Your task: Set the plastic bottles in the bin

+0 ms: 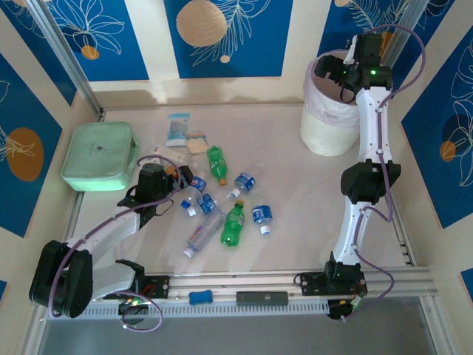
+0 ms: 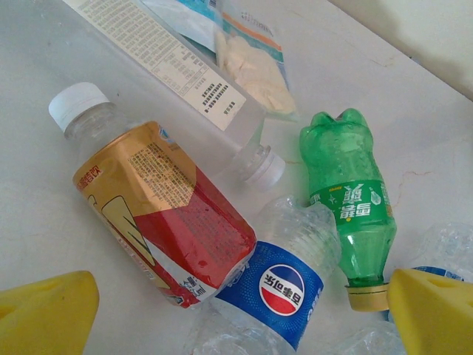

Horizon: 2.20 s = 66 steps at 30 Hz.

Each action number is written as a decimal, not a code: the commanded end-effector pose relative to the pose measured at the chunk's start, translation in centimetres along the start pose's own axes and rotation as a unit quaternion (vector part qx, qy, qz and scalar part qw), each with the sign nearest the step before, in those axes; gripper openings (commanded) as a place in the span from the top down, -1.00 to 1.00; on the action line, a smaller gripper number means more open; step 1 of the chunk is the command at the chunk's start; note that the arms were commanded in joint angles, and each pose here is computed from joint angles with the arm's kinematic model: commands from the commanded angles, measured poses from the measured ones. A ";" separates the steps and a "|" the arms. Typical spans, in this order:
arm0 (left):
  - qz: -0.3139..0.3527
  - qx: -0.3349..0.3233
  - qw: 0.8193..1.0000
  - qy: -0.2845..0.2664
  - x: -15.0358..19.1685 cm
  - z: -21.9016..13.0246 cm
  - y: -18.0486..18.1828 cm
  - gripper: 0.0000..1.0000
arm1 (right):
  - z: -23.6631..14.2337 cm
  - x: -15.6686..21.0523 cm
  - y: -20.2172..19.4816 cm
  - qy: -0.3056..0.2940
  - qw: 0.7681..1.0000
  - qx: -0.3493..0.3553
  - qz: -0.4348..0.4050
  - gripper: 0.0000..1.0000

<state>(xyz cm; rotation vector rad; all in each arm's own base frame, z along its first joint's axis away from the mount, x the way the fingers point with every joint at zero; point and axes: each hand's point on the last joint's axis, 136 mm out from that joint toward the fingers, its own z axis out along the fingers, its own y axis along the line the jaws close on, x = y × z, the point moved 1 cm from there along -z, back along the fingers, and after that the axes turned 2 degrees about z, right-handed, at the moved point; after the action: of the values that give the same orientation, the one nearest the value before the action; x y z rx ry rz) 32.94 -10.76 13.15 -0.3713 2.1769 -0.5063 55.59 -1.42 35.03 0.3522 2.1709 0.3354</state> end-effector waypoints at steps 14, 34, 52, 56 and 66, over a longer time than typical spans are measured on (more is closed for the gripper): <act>0.000 -0.024 1.000 -0.020 -3.3 1.3 -0.8 -0.99 | -7.6 9.8 14.4 0.019 0.981 -0.131 -0.140 -0.98; -0.081 -0.120 0.989 0.026 -0.2 3.6 3.3 -0.99 | -2.4 30.2 20.2 0.143 0.967 -0.155 -0.141 -0.98; -0.115 -0.143 0.979 0.093 2.9 6.7 4.4 -0.91 | -2.3 30.6 20.3 0.131 0.970 -0.119 -0.168 -0.98; -0.099 -0.168 0.976 0.096 3.2 5.9 5.8 -0.82 | -2.3 30.5 20.4 0.130 0.970 -0.119 -0.170 -0.98; -0.091 -0.183 0.975 0.087 3.2 5.1 7.8 -0.64 | -2.3 30.4 20.6 0.136 0.969 -0.114 -0.172 -0.98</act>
<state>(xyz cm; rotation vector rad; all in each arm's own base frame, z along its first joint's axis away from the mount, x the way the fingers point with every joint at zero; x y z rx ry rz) 34.84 -7.48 4.64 -0.7667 2.4100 -0.2891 38.92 28.65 21.10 -0.2202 2.3724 0.4707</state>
